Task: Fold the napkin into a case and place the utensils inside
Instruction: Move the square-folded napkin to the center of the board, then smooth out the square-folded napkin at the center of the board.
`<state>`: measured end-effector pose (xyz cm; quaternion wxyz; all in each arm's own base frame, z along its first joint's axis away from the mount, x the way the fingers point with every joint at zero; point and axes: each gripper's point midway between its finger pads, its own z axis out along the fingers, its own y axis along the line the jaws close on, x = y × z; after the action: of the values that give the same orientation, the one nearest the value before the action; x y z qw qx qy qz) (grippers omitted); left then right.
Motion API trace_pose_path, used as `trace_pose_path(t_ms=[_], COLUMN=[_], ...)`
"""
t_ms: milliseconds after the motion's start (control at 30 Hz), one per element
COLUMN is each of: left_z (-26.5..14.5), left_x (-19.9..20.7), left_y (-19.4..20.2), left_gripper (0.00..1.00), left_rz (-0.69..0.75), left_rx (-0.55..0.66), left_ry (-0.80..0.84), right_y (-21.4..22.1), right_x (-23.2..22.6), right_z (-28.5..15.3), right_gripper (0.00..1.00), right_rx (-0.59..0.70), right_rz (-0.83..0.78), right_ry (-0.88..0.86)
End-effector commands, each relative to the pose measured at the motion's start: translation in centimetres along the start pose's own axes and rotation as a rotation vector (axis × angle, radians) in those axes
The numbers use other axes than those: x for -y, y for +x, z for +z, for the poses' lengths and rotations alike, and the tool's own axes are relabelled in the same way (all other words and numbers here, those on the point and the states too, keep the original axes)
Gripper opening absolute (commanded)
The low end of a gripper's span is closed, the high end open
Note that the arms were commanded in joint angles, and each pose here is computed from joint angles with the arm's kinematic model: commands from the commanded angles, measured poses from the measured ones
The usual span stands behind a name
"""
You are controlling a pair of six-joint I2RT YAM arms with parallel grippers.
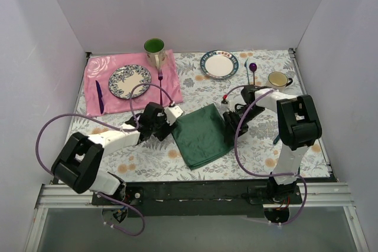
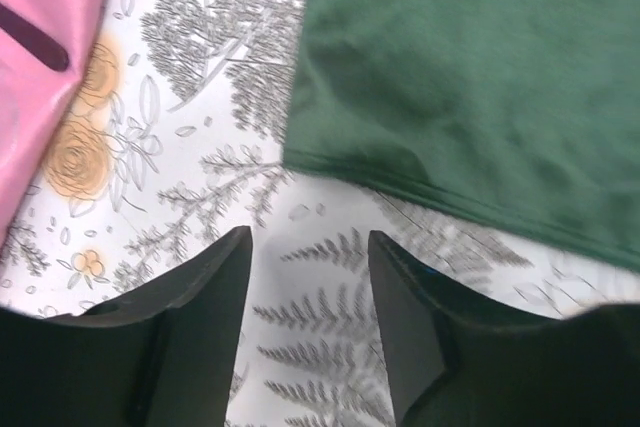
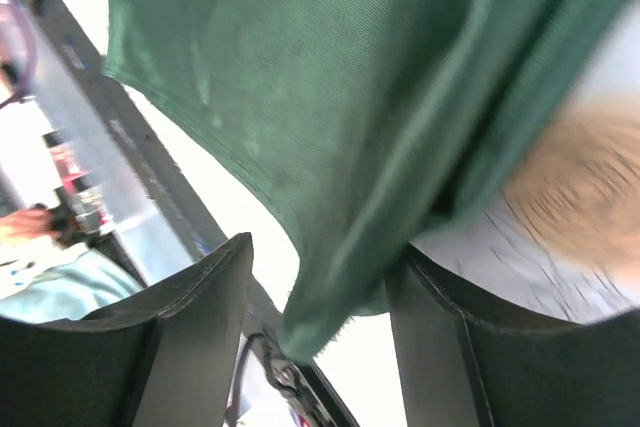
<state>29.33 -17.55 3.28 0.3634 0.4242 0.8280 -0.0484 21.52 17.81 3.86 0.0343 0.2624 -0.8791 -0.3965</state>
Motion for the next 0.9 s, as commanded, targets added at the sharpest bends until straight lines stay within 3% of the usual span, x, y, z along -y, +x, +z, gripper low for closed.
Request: trace_pose_path(t_ms=[0, 233, 367, 467, 633, 867], left_z=[-3.2, -6.5, -7.6, -8.6, -6.8, -2.9], left_x=[2.4, 4.1, 5.4, 6.9, 8.1, 8.3], left_y=[-1.0, -3.0, -4.9, -7.2, -7.5, -5.1], left_gripper=[0.54, 0.56, 0.55, 0.51, 0.46, 0.42], left_rz=[-0.032, -0.110, -0.161, -0.189, -0.293, -0.367], left_rx=[0.048, 0.082, 0.119, 0.171, 0.094, -0.035], left_ry=[0.140, 0.254, 0.349, 0.472, 0.555, 0.532], right_y=[0.6, -2.0, -3.5, -4.4, -3.5, -0.1], right_x=[0.9, 1.9, 0.0, -2.1, -2.8, 0.8], right_z=[-2.6, -6.3, -6.8, -6.6, -4.0, -1.1], right_gripper=[0.63, 0.56, 0.34, 0.23, 0.22, 0.18], right_rx=[-0.008, 0.075, 0.143, 0.187, 0.140, 0.036], right_rz=[-0.039, -0.048, -0.063, -0.058, -0.054, -0.019], right_ry=[0.134, 0.224, 0.167, 0.069, 0.005, 0.061])
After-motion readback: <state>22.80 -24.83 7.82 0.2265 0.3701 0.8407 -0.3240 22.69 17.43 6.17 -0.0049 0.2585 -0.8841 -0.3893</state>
